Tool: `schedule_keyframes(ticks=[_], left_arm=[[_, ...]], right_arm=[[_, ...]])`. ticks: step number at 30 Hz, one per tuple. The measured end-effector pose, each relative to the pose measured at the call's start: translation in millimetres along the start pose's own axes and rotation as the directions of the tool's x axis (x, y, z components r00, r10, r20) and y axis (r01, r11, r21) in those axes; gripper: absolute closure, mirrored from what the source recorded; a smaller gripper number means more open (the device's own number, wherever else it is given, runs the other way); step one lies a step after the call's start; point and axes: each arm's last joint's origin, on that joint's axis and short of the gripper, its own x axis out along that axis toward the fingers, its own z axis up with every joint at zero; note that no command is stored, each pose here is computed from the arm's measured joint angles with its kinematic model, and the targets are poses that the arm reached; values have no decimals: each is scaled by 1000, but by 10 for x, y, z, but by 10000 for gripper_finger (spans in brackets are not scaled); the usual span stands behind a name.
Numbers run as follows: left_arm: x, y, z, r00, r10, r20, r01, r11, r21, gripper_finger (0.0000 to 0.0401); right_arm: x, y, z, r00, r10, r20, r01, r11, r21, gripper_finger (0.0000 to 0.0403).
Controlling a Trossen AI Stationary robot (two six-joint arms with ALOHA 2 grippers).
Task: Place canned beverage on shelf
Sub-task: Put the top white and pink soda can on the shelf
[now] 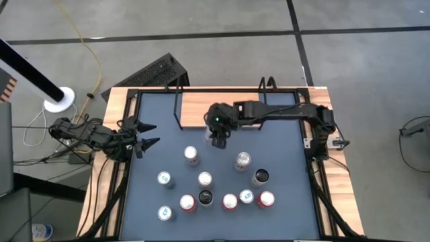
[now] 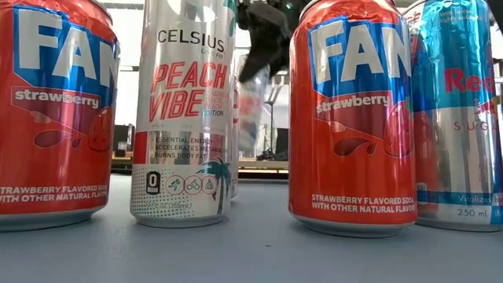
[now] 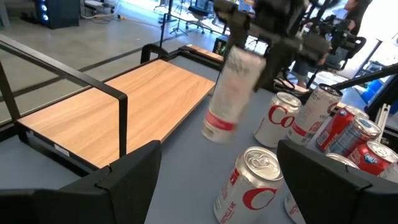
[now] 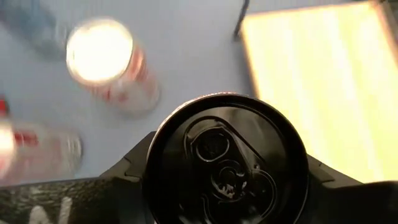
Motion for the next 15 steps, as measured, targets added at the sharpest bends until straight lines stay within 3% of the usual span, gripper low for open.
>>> schedule_keyframes(ticks=[10, 15], left_arm=[[0, 3, 1, 1000, 10, 4, -10, 1000, 1, 90], [0, 5, 2, 1000, 17, 7, -17, 1000, 1, 90]], right_arm=[[-301, -323, 298, 987, -94, 133, 80, 991, 111, 179], [-223, -623, 407, 987, -86, 134, 70, 990, 120, 179]])
